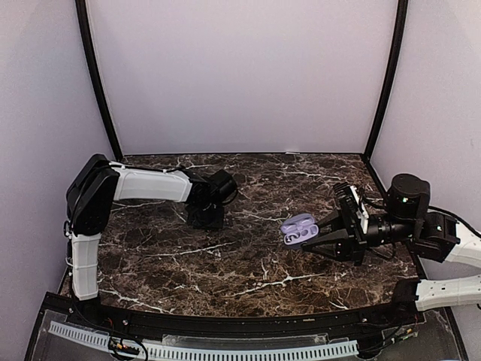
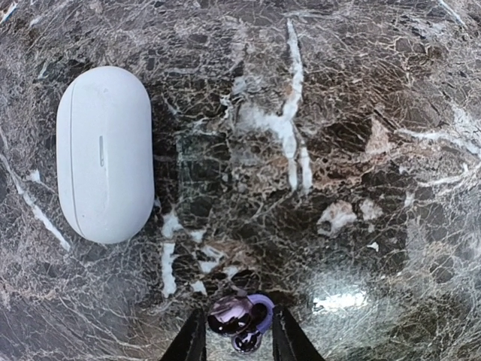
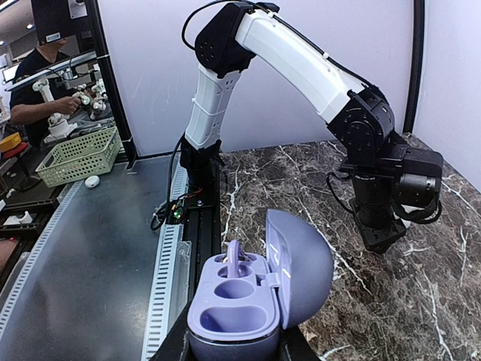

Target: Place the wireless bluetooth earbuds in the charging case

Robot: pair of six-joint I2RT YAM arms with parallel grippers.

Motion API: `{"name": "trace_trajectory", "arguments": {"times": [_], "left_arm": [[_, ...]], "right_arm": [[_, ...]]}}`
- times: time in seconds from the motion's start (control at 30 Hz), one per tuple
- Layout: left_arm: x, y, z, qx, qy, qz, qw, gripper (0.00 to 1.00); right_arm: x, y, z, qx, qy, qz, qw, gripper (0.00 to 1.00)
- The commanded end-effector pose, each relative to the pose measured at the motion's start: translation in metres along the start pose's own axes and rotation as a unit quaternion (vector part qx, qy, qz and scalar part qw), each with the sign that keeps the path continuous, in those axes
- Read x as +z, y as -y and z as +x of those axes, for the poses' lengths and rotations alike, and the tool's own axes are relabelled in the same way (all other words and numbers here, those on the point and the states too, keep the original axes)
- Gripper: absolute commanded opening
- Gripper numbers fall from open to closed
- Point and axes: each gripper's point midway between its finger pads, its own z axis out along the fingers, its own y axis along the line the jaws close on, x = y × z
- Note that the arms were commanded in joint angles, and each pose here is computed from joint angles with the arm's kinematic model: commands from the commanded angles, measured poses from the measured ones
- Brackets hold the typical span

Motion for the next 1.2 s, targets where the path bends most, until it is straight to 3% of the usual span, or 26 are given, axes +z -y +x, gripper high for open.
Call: {"name": "trace_trajectory", "arguments": {"times": [0.0, 0.27, 0.63, 0.77, 0.83, 0.9, 1.03, 1.17], "left_arm": [[-0.003, -0.002, -0.007, 0.009, 0.003, 0.007, 1.000, 0.28], [0.009, -0.026, -0.002, 0.010, -0.011, 0.009, 1.000, 0.15], [-0.010, -0.041, -0.020, 0.021, 0.028, 0.040, 0.999, 0.08], [-0.025, -0.032, -0.026, 0.049, 0.065, 0.088, 0.993, 0.03], [-0.048, -0.020, -0.040, 0.059, 0.121, 0.143, 0.981, 0.03], [-0.084, -0.002, -0.046, 0.083, 0.175, 0.227, 0.954, 0.07], [-0.183, 0.010, -0.053, 0.121, 0.306, 0.351, 0.877, 0.07], [-0.189, 0.004, -0.055, 0.124, 0.308, 0.317, 0.888, 0.03]], "right_arm": [[-0.002, -0.001, -0.007, -0.008, 0.015, 0.001, 1.000, 0.00], [-0.003, -0.002, -0.007, -0.008, 0.014, 0.002, 1.000, 0.00], [-0.002, -0.001, -0.007, -0.009, 0.013, 0.004, 1.000, 0.00], [-0.002, -0.001, -0.008, -0.006, 0.015, 0.004, 1.000, 0.00], [-0.002, 0.000, -0.008, -0.002, 0.016, 0.006, 1.000, 0.00], [-0.002, 0.000, -0.008, 0.002, 0.017, 0.004, 1.000, 0.00], [0.003, 0.004, -0.007, 0.015, 0.015, 0.006, 1.000, 0.00], [0.006, 0.014, -0.014, 0.024, 0.025, 0.030, 0.999, 0.00]]}}
